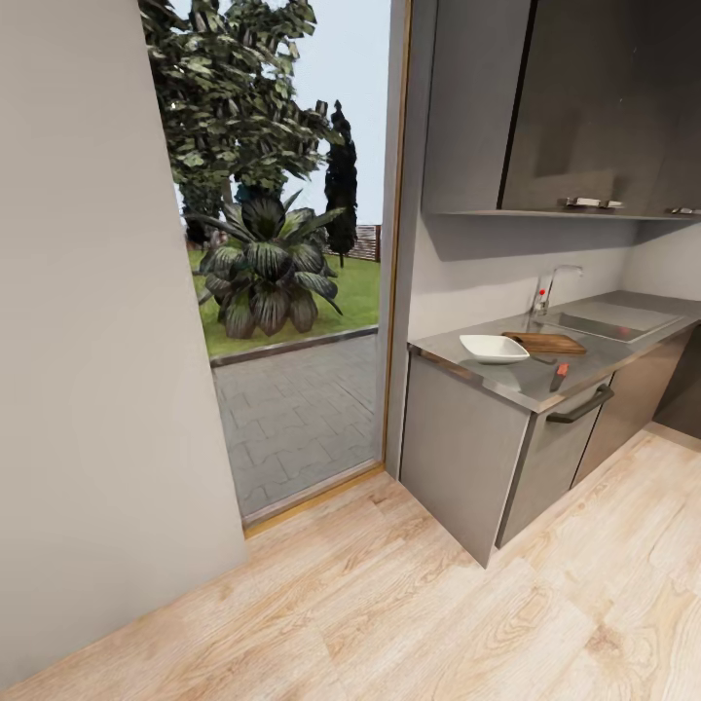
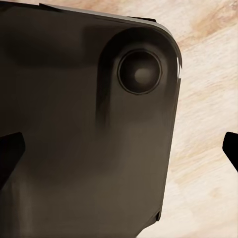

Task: In the kitchen, take the Vidalia onion out of the sink, dice it on the chopping board with the paring knife, put the diced onion into the bowl on the countertop, then place both the paring knife and the chopping board into the sink.

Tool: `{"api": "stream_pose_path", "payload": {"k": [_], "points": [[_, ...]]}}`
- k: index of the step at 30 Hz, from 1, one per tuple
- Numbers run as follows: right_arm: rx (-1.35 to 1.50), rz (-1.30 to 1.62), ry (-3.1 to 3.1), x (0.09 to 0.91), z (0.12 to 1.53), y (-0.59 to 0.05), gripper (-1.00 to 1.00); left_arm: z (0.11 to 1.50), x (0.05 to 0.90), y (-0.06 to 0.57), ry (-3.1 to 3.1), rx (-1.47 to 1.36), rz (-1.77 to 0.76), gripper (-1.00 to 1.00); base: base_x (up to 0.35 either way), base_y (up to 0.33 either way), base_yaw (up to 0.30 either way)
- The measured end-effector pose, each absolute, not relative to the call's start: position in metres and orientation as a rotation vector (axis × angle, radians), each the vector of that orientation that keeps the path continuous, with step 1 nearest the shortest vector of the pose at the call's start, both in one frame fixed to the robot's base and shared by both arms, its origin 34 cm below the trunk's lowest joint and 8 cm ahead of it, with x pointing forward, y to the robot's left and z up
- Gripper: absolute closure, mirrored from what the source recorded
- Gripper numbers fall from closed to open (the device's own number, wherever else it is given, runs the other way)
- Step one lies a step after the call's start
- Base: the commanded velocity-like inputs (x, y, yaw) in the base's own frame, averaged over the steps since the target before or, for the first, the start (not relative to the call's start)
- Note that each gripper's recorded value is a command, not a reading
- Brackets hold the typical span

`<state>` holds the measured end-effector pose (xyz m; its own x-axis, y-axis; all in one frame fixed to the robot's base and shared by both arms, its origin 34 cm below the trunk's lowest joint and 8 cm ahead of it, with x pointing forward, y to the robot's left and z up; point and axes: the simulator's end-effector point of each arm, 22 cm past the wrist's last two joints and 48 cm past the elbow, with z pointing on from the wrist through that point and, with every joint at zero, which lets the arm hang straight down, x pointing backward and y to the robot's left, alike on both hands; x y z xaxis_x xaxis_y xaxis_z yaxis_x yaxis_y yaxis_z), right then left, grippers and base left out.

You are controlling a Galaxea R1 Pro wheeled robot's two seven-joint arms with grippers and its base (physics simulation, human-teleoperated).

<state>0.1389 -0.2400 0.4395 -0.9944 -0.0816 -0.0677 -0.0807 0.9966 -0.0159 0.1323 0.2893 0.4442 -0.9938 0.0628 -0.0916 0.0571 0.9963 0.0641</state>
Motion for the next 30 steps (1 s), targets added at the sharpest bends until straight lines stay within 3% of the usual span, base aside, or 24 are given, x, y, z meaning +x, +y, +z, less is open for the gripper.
{"api": "stream_pose_path", "payload": {"k": [30], "points": [[-0.124, -0.021, 3.071, 0.1388, 0.4395, -0.2402, -1.0, 0.4442, 0.1323, 0.2893, 3.045, 0.092, 0.094, -1.0, 0.0, 0.0, 0.0]]}}
